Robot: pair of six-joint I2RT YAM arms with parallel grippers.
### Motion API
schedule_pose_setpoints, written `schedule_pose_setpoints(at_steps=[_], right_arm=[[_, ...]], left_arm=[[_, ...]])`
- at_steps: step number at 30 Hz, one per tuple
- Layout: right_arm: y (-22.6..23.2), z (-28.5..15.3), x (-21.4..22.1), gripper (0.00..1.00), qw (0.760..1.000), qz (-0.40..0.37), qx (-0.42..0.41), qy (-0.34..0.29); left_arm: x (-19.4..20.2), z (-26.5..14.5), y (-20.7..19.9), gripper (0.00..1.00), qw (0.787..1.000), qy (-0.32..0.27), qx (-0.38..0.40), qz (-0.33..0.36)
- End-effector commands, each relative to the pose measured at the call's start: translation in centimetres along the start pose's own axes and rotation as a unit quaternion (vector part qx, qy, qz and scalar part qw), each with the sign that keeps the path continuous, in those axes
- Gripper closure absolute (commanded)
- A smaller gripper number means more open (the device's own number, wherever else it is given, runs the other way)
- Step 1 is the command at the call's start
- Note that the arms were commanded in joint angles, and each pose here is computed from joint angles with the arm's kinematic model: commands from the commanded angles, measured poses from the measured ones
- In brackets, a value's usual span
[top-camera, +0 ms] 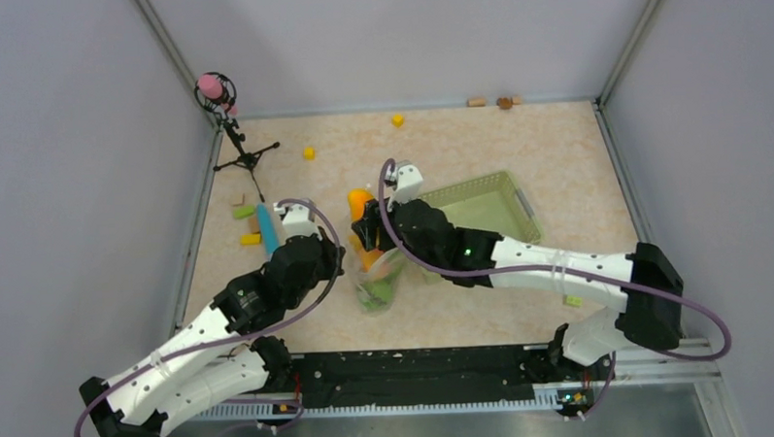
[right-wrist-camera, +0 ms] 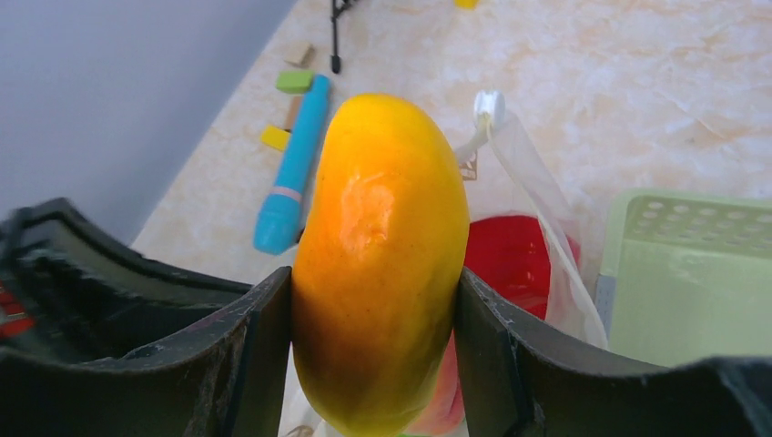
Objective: Place the food in the zip-top bag and seal the zipper
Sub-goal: Place the fake fruit in the zipper food storage bag.
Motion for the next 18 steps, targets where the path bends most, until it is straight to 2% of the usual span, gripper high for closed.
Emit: schedule_pose_setpoints(at_steps=[1,7,12,14,18], right_arm=[[0.8,1.1,-1.5,0.56,0.997,0.018,0.034,-0.066],[2.2,0.5,-0.1,0.43,0.998,-0.011,0.020,-0.058],[3.8,-0.3,0.9,0.21,0.999,-0.029,-0.015,-0.034],[4.3,-0.9,0.8,0.03,0.999,-0.021,-0.030,-0.034],[4.6,-2.4,0.8,0.01,0.997,-0.006,-0.065,-0.028]], left_arm=[[-2.5,-0.9,-0.8,1.00,0.999,-0.039,0.020,-0.024],[-2.5,-1.5,-0.4,1.00,0.998,-0.049,0.023,-0.027],[-2.5,-1.9,-0.4,1.00,0.998,-0.053,0.030,-0.031],[-2.6,-2.0,-0.3,1.00,0.997,-0.055,0.031,-0.033],[-2.7,-2.4,-0.3,1.00,0.997,-0.060,0.035,-0.040]])
Point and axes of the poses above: each gripper's point midway between its finger pads, its own z axis out along the fingers, its own y axis along the line the jaws close on, x = y × z, the point moved 1 cm from there along -z, back along the fingers, and after that the axes turned 14 degrees about z, right-handed, at the moved point
